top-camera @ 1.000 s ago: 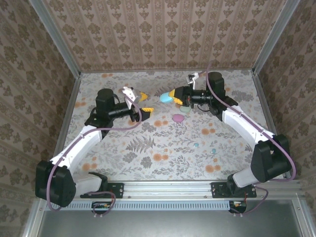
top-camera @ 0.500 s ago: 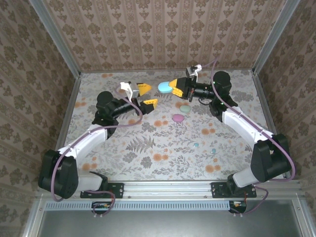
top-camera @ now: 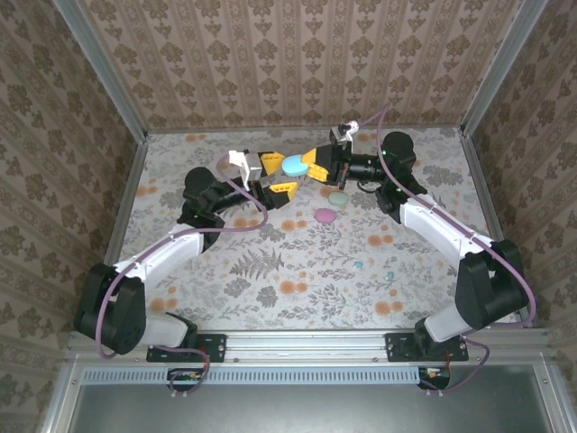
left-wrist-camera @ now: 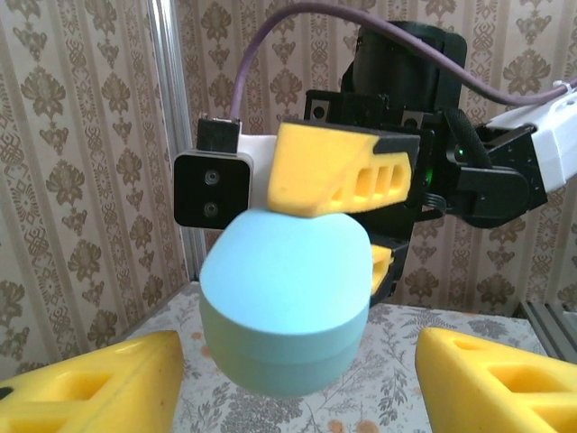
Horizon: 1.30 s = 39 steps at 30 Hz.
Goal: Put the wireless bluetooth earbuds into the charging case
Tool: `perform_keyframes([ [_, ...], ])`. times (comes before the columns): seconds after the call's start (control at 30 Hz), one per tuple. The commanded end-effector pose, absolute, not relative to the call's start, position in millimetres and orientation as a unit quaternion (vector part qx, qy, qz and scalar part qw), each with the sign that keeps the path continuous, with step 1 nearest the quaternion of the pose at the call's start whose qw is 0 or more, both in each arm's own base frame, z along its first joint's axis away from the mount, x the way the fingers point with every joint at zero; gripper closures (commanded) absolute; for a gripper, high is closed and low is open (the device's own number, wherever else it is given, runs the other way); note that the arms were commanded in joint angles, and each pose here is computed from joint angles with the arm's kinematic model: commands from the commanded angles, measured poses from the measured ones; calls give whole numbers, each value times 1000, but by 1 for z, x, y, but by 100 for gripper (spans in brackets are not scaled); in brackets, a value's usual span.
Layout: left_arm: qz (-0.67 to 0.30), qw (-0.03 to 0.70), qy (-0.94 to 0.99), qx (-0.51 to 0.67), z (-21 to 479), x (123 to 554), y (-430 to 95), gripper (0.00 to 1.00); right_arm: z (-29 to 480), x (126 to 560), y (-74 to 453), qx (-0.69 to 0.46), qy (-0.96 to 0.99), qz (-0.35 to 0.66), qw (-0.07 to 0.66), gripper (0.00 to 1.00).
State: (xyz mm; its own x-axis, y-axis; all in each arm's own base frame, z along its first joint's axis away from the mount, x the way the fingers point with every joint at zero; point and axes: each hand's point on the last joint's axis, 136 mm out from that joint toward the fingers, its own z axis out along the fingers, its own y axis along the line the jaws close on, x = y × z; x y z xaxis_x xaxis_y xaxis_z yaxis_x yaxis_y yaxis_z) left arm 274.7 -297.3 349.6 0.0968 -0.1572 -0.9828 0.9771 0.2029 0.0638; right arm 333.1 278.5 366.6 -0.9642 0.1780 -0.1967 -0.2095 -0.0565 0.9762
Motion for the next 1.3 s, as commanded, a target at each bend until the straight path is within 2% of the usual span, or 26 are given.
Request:
perform_keyframes([
  [0.0, -476, 618, 451, 433, 370, 270, -300, 34, 388, 326, 283, -48, 656, 740, 140, 73],
  [0.17, -486, 612, 450, 432, 372, 270, -302, 41, 391, 326, 284, -52, 650, 745, 139, 73],
  [0.57, -491, 612, 448, 428, 376, 271, -305, 48, 390, 330, 285, -45, 640, 755, 135, 73],
  [1.1, -504, 616, 442, 413, 381, 273, -305, 50, 386, 335, 287, -37, 629, 765, 132, 73],
  [1.27, -504, 615, 445, 412, 380, 274, -305, 55, 387, 336, 287, -35, 626, 768, 131, 73],
])
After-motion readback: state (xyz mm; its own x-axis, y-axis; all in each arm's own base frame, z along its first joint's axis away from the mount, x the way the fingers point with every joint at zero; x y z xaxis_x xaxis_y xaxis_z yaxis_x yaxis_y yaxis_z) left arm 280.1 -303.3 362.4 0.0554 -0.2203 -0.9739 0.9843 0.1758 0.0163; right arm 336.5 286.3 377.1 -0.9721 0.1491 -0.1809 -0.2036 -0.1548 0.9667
